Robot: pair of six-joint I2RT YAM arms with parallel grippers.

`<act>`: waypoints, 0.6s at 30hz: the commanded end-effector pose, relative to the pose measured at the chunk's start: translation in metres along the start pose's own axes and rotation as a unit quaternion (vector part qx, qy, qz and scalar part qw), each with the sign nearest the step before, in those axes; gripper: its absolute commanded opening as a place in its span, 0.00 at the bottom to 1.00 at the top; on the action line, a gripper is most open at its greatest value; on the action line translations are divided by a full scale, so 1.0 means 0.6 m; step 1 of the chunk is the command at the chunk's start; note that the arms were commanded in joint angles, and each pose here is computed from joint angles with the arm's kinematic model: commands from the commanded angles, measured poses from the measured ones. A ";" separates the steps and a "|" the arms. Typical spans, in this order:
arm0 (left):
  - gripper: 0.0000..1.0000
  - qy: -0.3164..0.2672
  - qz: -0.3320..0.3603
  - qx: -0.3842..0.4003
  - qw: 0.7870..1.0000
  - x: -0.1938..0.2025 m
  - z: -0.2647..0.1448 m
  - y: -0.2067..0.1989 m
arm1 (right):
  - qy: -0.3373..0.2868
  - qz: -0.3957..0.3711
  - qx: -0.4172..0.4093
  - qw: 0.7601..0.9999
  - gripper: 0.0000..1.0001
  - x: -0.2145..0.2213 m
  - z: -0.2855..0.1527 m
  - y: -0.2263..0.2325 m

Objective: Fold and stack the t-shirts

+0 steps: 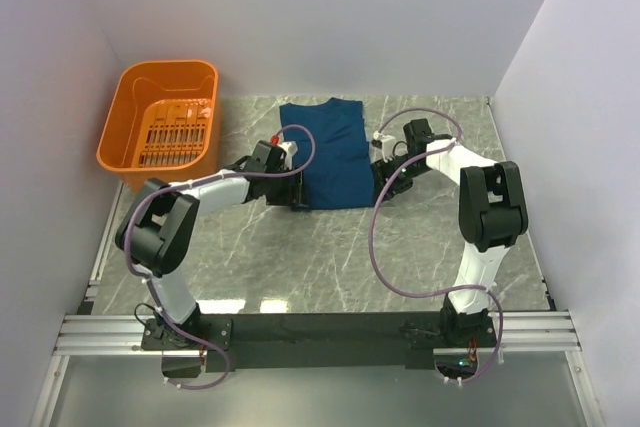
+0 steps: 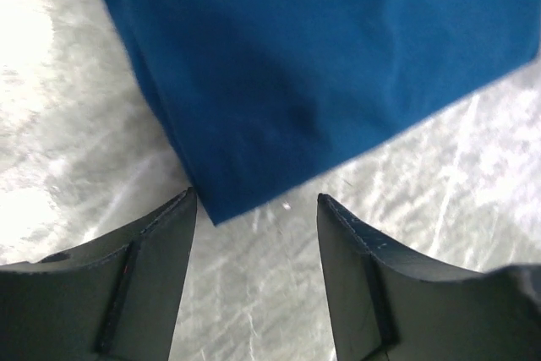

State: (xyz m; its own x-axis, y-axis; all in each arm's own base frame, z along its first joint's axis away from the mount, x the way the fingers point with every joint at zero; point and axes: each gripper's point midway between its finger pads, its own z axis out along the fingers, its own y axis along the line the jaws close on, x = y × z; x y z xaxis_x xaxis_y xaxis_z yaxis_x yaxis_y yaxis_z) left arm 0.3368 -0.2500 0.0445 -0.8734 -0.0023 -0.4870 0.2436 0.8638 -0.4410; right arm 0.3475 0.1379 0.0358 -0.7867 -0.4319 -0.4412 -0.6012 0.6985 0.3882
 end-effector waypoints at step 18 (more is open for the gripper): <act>0.01 -0.007 -0.008 0.022 1.000 -0.015 0.004 -0.020 | -0.009 0.053 -0.030 0.998 0.36 -0.023 0.028 0.000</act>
State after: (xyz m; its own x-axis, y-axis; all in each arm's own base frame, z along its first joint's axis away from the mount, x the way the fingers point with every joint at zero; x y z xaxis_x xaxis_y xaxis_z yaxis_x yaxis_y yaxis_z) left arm 0.3455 -0.2537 0.0406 -0.8797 -0.0300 -0.4746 0.2115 0.8692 -0.4470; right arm 0.3620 0.1488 0.0241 -0.8439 -0.3459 -0.4102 -0.5182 0.7236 0.4559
